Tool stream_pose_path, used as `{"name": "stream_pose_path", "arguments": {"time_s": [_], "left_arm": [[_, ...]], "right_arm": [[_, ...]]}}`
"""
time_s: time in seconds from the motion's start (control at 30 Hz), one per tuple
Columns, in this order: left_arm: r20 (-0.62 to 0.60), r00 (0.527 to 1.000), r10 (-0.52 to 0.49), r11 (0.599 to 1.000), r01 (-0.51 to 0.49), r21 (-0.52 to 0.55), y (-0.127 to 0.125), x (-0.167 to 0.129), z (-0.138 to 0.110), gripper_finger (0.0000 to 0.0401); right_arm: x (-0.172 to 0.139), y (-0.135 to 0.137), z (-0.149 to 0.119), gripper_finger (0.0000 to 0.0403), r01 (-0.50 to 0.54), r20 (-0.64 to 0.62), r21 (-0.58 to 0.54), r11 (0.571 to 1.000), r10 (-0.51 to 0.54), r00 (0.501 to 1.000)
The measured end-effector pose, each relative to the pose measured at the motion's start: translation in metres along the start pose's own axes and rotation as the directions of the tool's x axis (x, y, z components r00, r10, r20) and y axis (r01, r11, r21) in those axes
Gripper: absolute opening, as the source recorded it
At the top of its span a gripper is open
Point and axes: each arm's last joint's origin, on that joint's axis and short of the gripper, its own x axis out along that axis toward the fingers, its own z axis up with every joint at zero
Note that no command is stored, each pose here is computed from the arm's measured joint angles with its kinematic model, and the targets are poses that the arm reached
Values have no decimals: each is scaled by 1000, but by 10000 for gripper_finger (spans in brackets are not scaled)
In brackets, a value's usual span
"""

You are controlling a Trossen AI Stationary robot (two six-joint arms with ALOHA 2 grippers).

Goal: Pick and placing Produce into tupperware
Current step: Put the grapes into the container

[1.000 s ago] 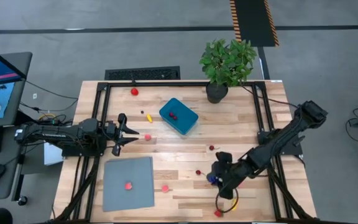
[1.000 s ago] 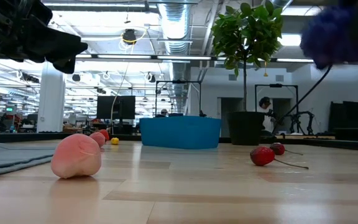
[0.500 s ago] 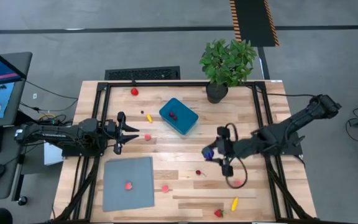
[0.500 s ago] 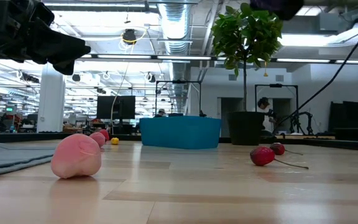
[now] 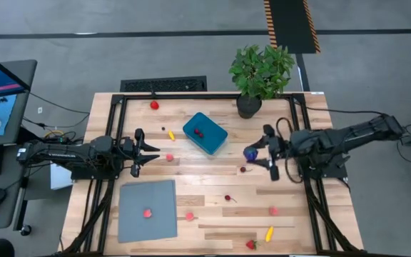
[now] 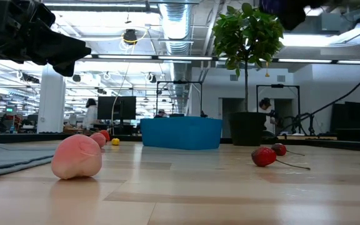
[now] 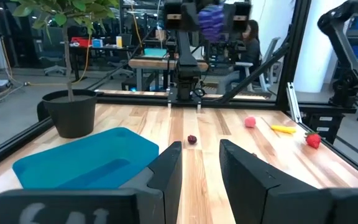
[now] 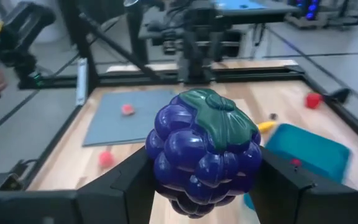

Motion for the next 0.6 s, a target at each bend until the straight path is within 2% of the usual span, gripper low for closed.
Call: {"name": "stream_pose_path", "arguments": {"time_s": [0.27,0.6], "left_arm": [[-6,1000,1,1000,-1,-16,0,0,-1,99],[-6,1000,0,1000,-1,-22,0,0,-1,99]], "right_arm": [[-30,-31,-31,235,88,107,76,993,-96,990],[-53,-47,-60,235,77,263,145,986,-113,958]]}}
